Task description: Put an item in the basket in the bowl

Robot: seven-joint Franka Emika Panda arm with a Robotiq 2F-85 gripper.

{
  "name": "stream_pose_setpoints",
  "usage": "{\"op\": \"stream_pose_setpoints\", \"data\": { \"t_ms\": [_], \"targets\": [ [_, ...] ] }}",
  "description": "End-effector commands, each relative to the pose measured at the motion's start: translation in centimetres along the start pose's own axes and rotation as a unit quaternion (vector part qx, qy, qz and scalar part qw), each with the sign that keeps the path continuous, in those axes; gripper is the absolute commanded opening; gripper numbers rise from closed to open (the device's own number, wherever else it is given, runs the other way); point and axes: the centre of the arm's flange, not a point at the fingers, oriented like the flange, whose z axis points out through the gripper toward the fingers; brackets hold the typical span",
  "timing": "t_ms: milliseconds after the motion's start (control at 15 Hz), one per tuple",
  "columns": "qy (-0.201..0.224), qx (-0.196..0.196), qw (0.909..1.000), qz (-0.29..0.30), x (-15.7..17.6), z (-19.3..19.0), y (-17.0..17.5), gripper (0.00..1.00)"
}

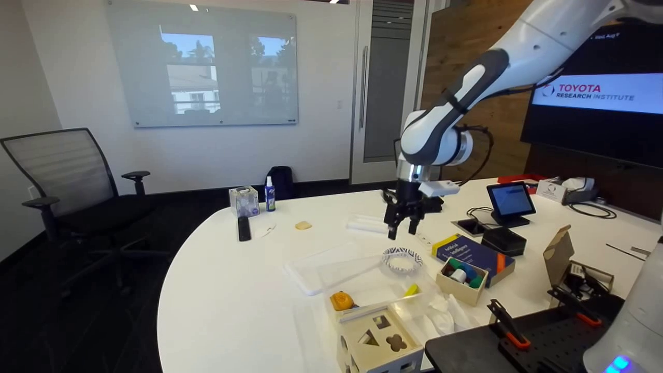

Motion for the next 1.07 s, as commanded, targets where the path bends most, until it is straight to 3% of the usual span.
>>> {"op": "stream_pose_setpoints", "data": {
  "t_ms": [0,400,1000],
  "targets": [
    [-0.028,0.021,0.9994,0.007,4.2,8.1,-3.9,1.0],
    [-0.076,0.011,0.9963,0.04,5.9,18.1,-5.5,1.0],
    [-0.099,0.009,0.9942,0.041,7.2,23.2,-6.5,1.0]
  ]
}}
